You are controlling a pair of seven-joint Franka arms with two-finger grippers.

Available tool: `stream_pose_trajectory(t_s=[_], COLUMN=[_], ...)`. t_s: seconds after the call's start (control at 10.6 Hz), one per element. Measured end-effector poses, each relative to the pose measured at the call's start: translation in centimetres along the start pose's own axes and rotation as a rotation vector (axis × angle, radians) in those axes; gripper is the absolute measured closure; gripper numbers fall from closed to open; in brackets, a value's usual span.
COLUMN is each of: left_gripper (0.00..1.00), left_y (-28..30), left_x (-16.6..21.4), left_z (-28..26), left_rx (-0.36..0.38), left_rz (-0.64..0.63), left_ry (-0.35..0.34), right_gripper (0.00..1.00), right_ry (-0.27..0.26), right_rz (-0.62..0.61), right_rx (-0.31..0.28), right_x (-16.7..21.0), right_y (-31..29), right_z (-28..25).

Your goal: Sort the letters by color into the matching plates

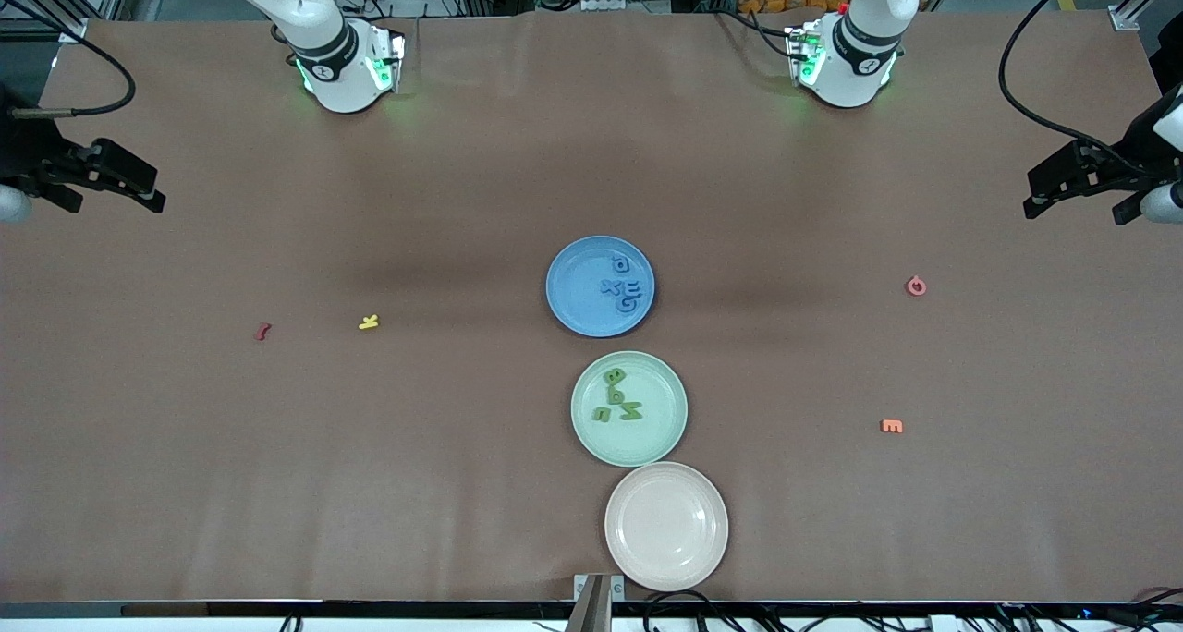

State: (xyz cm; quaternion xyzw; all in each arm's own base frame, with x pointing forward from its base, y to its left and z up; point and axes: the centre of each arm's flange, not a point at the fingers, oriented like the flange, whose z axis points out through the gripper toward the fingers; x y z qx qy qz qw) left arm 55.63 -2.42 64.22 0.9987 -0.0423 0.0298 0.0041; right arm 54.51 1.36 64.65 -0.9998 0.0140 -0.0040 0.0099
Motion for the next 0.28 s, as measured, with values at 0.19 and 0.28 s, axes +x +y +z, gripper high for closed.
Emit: stream_pose_trajectory(t_s=[0.19,0.28], left_gripper=[0.0,0.0], left_y=[0.0,0.0], left_x=[0.0,0.0], left_z=[0.0,0.0], left_rx=[0.0,0.0], left_rz=[0.0,0.0], left_ry=[0.0,0.0], right_gripper=[0.0,0.0], right_ry=[0.001,0.001], right_rz=[-0.003,-0.004], right_rx=[0.0,0.0], right_x=[-0.04,-0.03], right_y=[-0.18,-0.23], right_z=[0.05,0.08])
